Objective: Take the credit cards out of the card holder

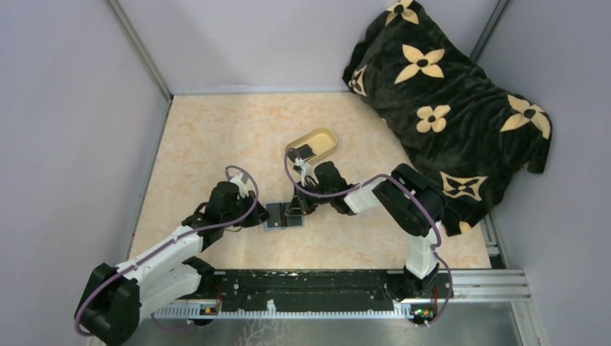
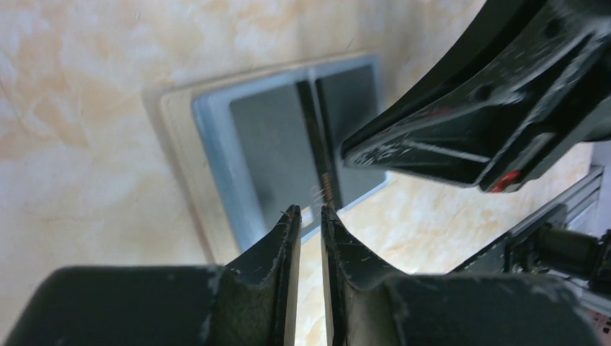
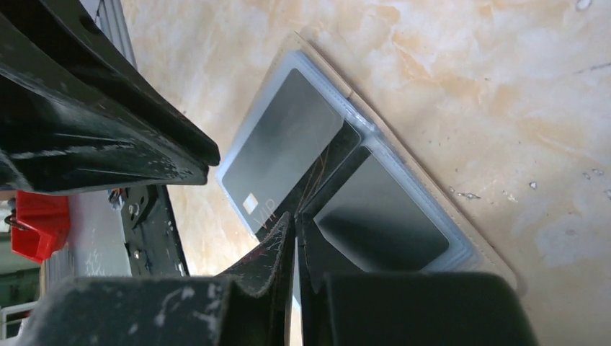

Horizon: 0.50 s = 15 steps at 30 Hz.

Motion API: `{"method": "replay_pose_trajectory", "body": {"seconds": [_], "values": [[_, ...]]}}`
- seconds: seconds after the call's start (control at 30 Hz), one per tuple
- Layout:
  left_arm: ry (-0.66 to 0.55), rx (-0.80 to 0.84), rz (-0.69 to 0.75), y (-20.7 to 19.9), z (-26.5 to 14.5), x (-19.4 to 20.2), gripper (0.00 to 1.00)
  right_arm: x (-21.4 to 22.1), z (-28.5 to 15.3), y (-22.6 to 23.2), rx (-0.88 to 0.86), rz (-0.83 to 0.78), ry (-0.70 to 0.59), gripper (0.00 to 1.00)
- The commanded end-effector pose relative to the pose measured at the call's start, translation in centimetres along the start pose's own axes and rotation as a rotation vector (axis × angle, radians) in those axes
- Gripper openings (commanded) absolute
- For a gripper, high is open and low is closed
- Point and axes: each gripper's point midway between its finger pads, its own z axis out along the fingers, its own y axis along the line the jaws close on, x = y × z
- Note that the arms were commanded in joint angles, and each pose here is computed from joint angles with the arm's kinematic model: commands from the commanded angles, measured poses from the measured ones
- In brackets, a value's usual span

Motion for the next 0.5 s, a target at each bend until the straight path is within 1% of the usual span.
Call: {"method": "replay_pose_trajectory", "body": {"seconds": [0.0,0.07,0.17,0.23,0.33,0.4,0.47], "values": [[0.054,0.006,-0.009,0.9,0.5,2.2,0.22,-0.1,-0.1,-0.7,0.008,-0.009,-0.016,0.07],[0.08,0.003,-0.029,1.4,0.6,3.2,0.22,-0.1,-0.1,-0.8,0.005,-0.005,-0.02,0.11],[0.087,-0.015,-0.05,2.3,0.8,4.1,0.21,-0.2,-0.2,-0.8,-0.002,0.002,-0.022,0.18],[0.088,-0.032,-0.055,2.8,1.0,4.3,0.2,-0.2,-0.2,-0.7,-0.011,0.008,-0.029,0.27],[0.103,-0.06,-0.059,3.4,1.4,4.7,0.2,0.0,-0.2,-0.6,-0.029,0.017,-0.026,0.36],[0.116,-0.065,-0.062,3.7,1.6,5.0,0.2,0.2,-0.1,-0.5,-0.039,0.021,-0.022,0.38],[0.123,-0.064,-0.065,3.9,1.8,5.3,0.2,0.2,0.0,-0.4,-0.049,0.023,-0.021,0.38]]}}
